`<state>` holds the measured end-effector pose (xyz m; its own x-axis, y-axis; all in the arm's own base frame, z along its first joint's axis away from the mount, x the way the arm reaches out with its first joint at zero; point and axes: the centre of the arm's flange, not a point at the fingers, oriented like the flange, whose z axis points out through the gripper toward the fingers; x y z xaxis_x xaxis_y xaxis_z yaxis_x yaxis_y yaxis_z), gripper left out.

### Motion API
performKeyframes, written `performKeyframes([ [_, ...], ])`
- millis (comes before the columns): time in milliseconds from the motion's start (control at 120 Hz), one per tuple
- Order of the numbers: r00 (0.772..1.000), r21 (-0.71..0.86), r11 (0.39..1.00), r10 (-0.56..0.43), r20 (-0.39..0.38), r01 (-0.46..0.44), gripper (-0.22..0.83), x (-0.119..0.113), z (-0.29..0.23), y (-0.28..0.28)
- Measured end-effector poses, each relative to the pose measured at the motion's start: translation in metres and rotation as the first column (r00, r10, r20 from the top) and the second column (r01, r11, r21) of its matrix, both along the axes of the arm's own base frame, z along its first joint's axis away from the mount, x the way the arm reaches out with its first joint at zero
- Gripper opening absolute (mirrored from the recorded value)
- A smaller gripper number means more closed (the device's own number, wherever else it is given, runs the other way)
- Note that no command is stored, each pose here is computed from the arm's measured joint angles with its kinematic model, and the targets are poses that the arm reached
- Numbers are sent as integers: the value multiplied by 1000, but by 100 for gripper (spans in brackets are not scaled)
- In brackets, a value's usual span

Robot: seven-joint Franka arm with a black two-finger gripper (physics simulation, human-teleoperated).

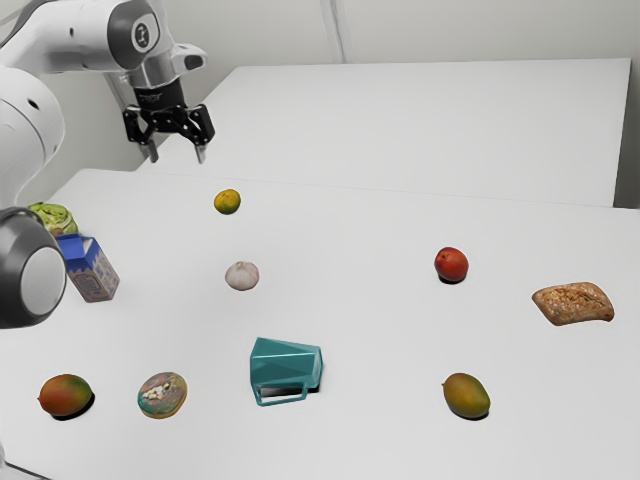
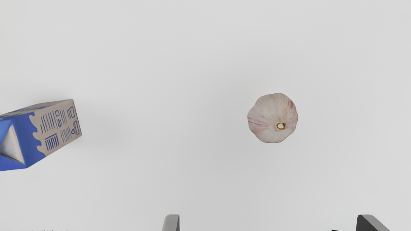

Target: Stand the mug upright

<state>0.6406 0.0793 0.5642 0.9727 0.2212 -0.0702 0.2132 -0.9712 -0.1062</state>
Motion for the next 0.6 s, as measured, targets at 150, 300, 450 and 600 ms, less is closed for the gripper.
performKeyframes([
  [150, 1000, -14, 1000, 17, -16, -17, 62, -3, -6, 1],
  [300, 998, -75, 997, -23, -58, 19, 61, -23, -34, -29],
  [450, 997, -185, 983, -15, -78, 0, 62, -65, -92, -41],
  [600, 999, -255, 967, -1, -41, -10, 62, -97, -119, -55],
])
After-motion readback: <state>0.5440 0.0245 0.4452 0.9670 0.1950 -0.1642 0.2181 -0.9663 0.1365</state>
